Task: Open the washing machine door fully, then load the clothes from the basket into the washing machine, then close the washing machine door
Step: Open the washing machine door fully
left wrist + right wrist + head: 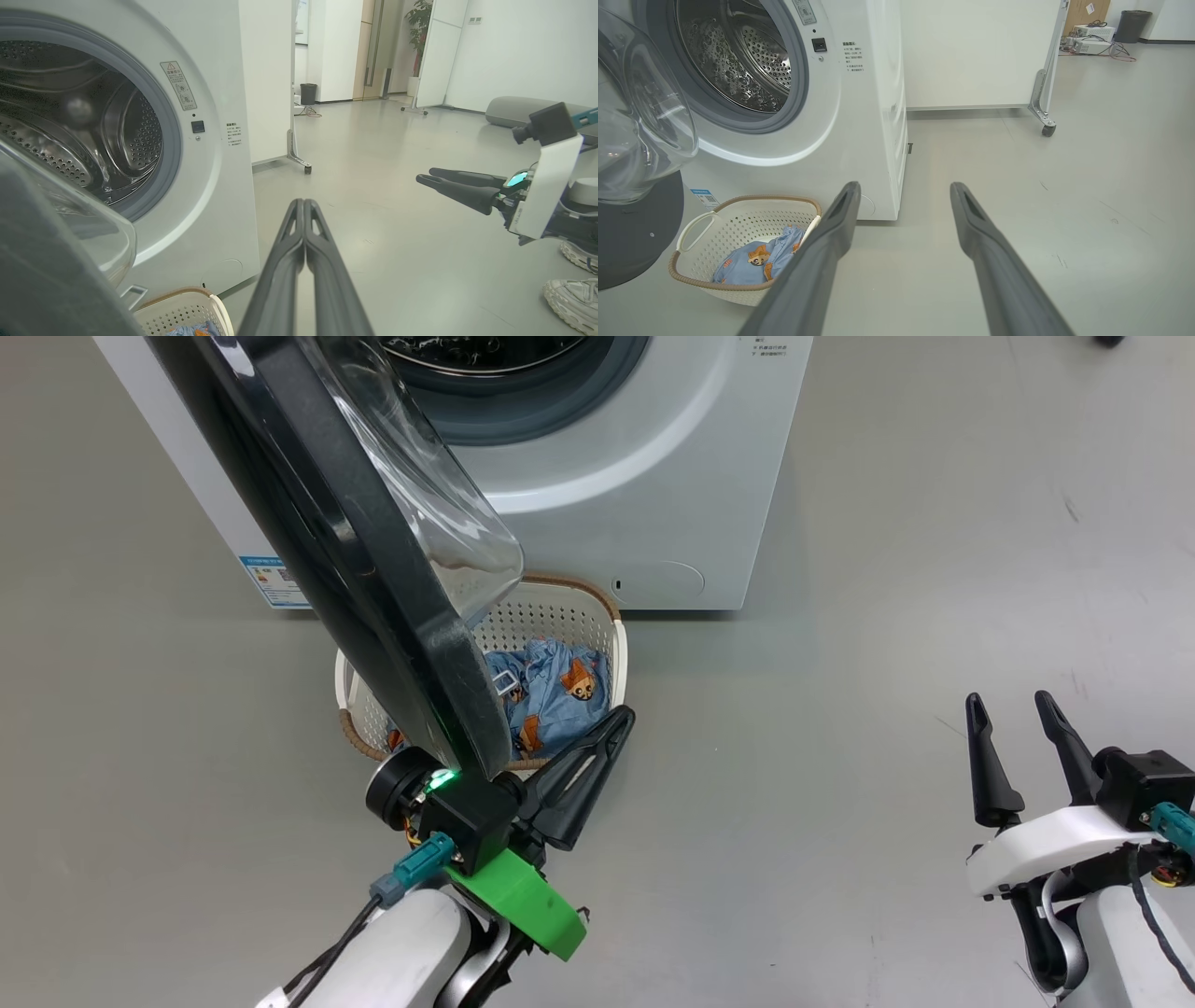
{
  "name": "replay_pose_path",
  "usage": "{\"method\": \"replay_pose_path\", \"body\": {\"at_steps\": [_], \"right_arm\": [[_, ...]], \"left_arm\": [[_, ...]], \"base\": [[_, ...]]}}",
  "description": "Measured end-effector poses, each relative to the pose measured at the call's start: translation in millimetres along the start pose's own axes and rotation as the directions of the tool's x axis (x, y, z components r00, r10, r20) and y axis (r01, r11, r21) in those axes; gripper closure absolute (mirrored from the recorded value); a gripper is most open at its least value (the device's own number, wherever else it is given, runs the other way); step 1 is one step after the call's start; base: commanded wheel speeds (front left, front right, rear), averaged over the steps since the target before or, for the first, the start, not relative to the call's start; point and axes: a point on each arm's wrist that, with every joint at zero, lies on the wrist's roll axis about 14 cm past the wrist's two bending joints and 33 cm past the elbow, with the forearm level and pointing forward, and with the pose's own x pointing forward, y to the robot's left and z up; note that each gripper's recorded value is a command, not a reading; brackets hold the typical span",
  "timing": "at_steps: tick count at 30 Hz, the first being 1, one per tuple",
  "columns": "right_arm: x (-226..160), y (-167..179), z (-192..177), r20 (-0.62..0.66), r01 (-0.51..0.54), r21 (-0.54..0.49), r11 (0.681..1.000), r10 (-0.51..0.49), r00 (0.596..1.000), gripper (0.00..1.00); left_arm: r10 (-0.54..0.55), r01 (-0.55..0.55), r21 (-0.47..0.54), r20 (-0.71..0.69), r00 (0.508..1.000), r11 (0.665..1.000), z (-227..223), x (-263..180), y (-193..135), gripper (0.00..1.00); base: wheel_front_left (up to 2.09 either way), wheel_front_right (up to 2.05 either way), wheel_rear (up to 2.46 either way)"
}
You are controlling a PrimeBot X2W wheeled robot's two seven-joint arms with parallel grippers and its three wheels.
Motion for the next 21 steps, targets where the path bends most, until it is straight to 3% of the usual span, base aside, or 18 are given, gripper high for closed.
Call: {"method": "replay_pose_path", "body": {"at_steps": [9, 21], "right_arm": [[3, 3, -1, -0.003, -0.009, 0.010, 1.000, 0.009, 1.000, 0.00], [4, 0, -2, -0.004, -0.001, 0.012, 1.000, 0.001, 1.000, 0.00]], "left_arm": [[0.096, -0.096, -0.004, -0.032, 0.995, 0.995, -10, -5, 31, 1.00], [0.120, -0.120, 0.005, -0.022, 0.992, 0.993, -6, 1, 43, 1.00]], "base": [[0.00, 0.00, 0.00], [0.00, 0.00, 0.00]]}}
